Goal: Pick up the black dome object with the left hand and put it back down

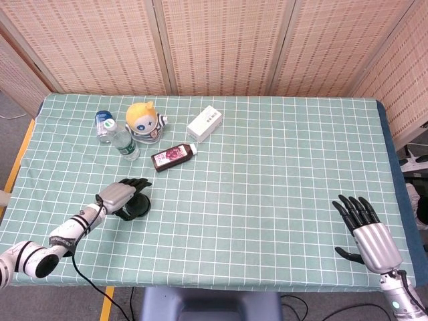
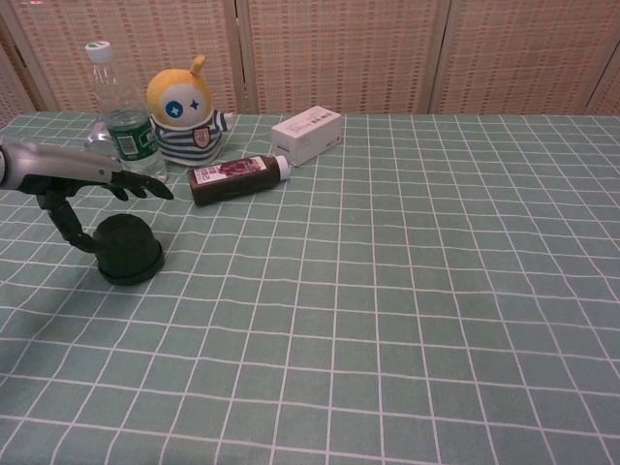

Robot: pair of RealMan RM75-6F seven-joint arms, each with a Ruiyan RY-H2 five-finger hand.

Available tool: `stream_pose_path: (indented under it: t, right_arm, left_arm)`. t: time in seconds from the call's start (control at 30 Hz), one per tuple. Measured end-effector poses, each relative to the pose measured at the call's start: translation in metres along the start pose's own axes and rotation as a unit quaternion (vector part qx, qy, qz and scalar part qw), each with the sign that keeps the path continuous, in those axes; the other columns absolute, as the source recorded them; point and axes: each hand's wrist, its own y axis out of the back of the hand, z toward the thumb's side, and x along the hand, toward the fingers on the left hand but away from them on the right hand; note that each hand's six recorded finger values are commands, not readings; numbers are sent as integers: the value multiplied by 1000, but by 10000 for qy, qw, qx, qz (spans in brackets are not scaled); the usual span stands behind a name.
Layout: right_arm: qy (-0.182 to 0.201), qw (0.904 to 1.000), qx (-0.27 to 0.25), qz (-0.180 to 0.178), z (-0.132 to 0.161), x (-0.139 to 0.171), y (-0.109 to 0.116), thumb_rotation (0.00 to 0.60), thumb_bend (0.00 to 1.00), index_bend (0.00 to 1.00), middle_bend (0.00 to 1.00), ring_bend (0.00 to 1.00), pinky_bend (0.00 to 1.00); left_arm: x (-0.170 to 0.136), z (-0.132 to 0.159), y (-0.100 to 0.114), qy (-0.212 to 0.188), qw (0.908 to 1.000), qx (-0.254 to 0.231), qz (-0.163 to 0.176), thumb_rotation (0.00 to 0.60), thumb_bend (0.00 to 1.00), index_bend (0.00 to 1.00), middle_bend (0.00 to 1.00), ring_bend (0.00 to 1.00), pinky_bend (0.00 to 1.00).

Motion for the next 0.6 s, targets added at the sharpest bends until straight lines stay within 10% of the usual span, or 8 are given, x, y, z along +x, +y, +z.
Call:
stream_pose_path:
  t: [0.6]
  right_arm:
    - [-176,9998,-54,49,-5,-1,1,572,0,0,0,0,0]
  left_arm:
    - [21,-10,-8,514,9962,253,-652,600,321,0,0,0,233]
